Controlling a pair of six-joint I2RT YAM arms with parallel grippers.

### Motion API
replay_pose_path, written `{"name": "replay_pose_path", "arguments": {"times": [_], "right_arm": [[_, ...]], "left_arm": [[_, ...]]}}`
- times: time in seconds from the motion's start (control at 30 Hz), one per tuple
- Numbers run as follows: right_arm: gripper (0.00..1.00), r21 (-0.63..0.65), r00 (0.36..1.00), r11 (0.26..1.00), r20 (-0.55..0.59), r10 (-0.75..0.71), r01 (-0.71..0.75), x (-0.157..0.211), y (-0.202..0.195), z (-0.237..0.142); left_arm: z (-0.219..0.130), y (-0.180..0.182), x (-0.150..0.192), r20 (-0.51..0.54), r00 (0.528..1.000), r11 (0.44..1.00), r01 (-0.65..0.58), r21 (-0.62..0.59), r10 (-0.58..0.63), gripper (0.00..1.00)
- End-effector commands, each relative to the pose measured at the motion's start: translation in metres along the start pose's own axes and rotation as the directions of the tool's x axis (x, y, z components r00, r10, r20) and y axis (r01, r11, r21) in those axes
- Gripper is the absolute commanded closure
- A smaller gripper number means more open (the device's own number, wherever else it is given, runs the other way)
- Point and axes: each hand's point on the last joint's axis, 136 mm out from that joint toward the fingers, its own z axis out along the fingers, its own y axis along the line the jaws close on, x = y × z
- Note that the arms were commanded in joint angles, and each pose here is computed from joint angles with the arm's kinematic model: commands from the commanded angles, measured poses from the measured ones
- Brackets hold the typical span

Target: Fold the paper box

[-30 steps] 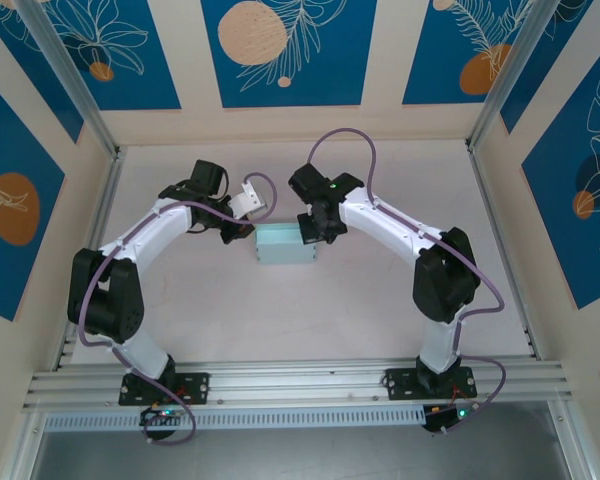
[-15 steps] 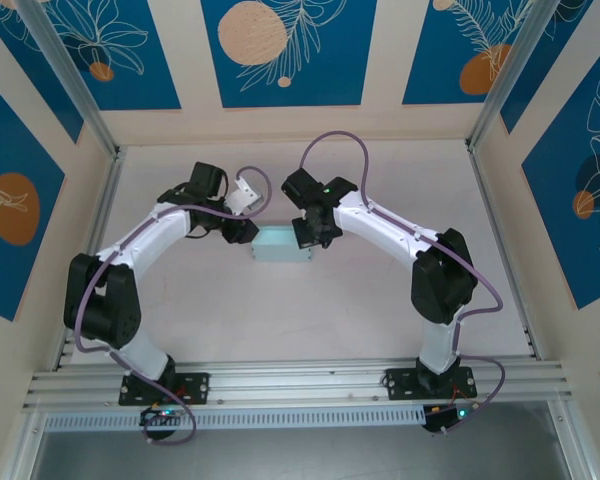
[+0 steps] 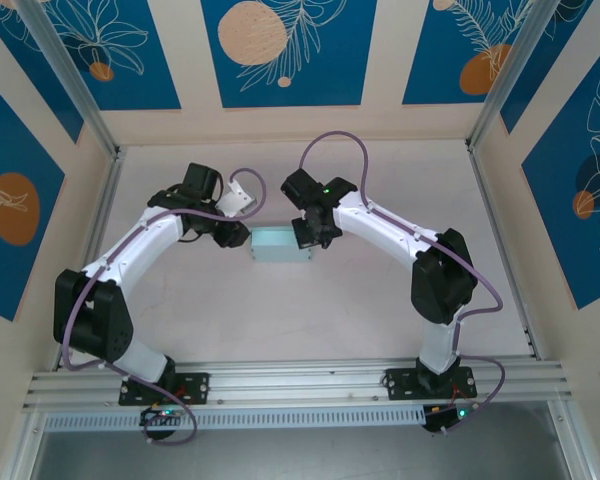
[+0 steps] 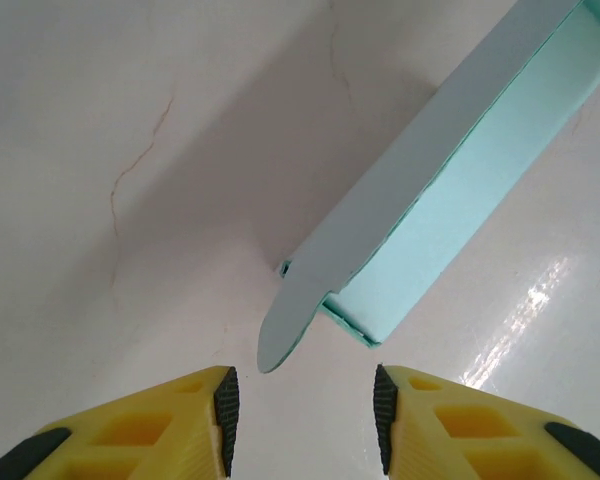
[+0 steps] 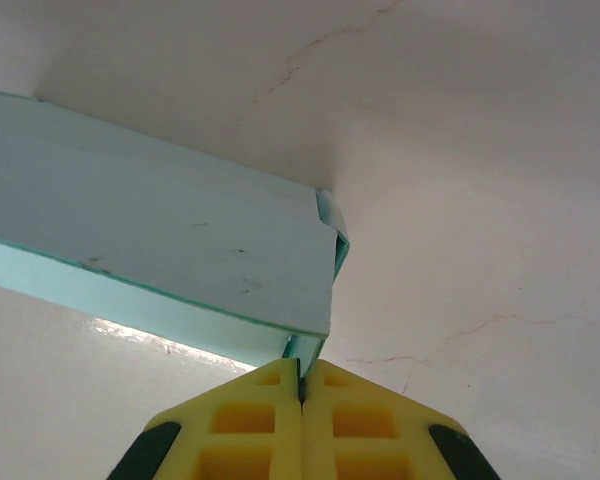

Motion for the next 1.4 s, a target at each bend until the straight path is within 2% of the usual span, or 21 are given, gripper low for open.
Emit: {"name": "replay_pose_path", "arguments": {"times": [0.0, 0.23, 0.57, 0.63, 0.7, 0.83, 1.07, 1.37], "right_arm": [[1.00, 0.012, 1.000, 1.000, -0.018, -0.011, 0.012, 0.003, 0.002, 0.004], [1.00, 0.007, 1.000, 1.000, -0.020, -0.015, 0.015, 0.003, 0.003, 0.004], [1.00, 0.011, 1.000, 1.000, -0.022, -0.014, 0.015, 0.004, 0.002, 0.005], [1.00, 0.010, 1.000, 1.000, -0.023, -0.016, 0.016, 0.004, 0.003, 0.005], [1.00, 0.009, 1.000, 1.000, -0.022, -0.013, 0.014, 0.004, 0.002, 0.005], [1.00, 0.007, 1.000, 1.000, -0.024, -0.015, 0.015, 0.004, 0.003, 0.006], [1.00, 0.008, 0.999, 1.000, -0.027, -0.018, 0.018, 0.005, 0.004, 0.007], [1.00, 0.012, 0.999, 1.000, -0.029, -0.018, 0.018, 0.005, 0.004, 0.008]], "left_arm": [[-0.003, 0.000, -0.002, -0.022, 0.998, 0.998, -0.062, -0.015, 0.062, 0.58], [0.008, 0.002, -0.007, -0.027, 0.997, 0.997, -0.078, 0.005, 0.078, 0.61], [0.017, -0.003, -0.012, -0.029, 0.998, 0.998, -0.061, 0.029, 0.062, 0.72], [0.017, -0.003, -0.013, -0.025, 0.998, 0.998, -0.053, 0.026, 0.054, 0.80], [0.017, -0.002, -0.015, -0.021, 0.999, 1.000, -0.024, 0.016, 0.025, 0.89], [0.012, -0.001, -0.021, -0.001, 0.999, 0.999, 0.053, 0.002, -0.053, 1.00], [0.009, -0.008, -0.029, 0.015, 0.976, 0.975, 0.218, 0.050, -0.219, 1.00], [0.013, -0.009, -0.031, 0.017, 0.922, 0.921, 0.384, 0.069, -0.386, 1.00]]}}
